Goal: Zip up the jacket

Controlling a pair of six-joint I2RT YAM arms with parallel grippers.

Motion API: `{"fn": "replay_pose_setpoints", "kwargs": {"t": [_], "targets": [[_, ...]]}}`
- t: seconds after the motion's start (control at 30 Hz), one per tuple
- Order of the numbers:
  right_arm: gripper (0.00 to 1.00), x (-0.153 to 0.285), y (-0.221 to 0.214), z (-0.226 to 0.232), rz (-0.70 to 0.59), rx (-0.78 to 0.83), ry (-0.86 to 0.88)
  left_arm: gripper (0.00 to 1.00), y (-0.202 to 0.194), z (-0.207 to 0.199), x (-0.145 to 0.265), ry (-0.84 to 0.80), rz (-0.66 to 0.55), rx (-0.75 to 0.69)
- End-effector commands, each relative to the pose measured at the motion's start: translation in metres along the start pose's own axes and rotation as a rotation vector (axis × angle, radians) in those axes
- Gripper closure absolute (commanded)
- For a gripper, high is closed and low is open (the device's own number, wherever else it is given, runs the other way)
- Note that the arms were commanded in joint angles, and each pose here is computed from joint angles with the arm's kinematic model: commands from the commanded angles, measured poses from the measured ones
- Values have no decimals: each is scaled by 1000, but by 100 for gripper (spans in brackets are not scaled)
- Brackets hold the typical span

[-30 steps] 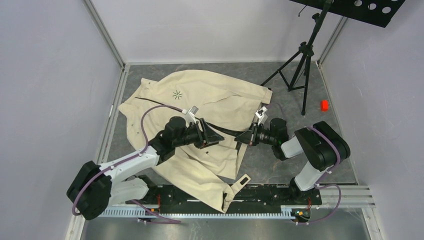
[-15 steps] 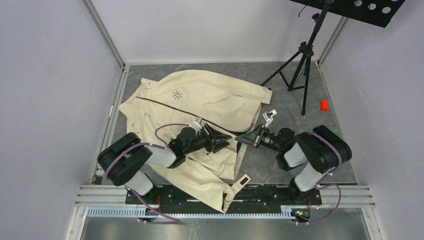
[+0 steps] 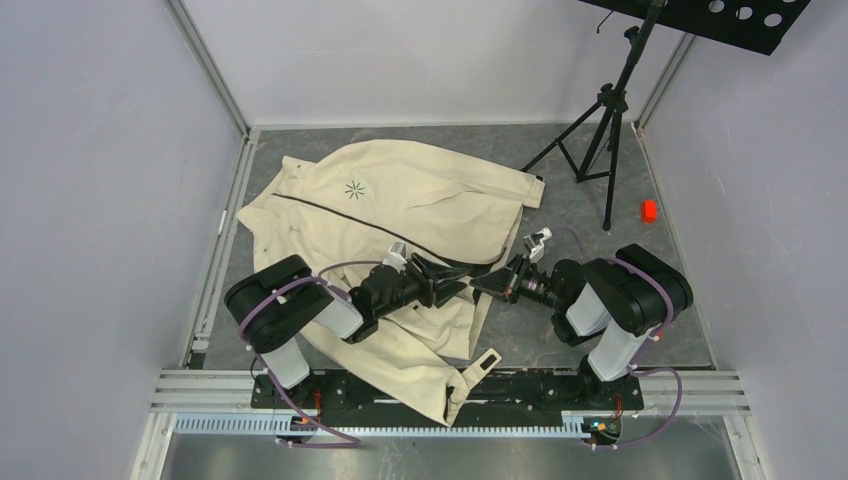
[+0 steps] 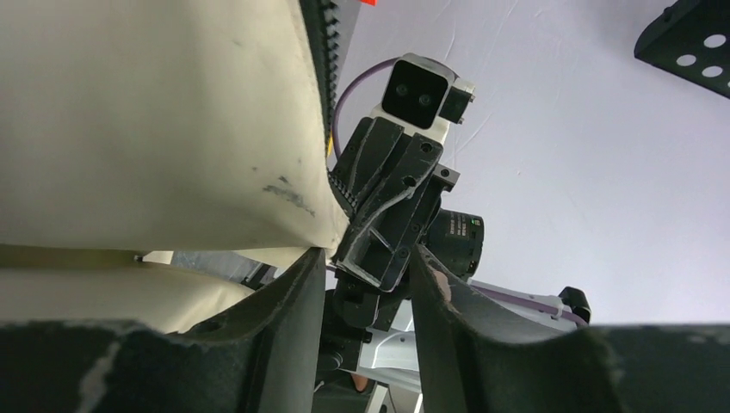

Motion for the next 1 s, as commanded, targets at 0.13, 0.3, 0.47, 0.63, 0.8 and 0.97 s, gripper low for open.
{"fn": "replay_pose_setpoints", "kwargs": {"t": [0.13,0.3,0.47,0.63,0.8,0.97], "targets": [[100,10,18,69,-126,270,319,42,5,-3,2,-24,-50,51],[100,10,17,72,-129,272,325,47,6,6,-1,6,-48,59],[100,11,15,73,-122,275,331,63,12,7,-2,-30,-67,78],[100,11,12,71,-112,278,320,69,6,3,-9,-45,-36,59],[100,10,9,65,-107,278,296,79,6,1,-6,-55,-37,27],[91,8,7,54,-74,283,247,92,4,2,-1,-92,-23,-38]]}}
Point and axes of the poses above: each gripper's point midway between its finger pads, its own x axis back along the fingers, its own z axis along the line the jaws close on, y = z × x, the point moved 3 cm from there along x, back along the fingers, and after that the axes turned 8 degrees about x, right-handed, at the moved point
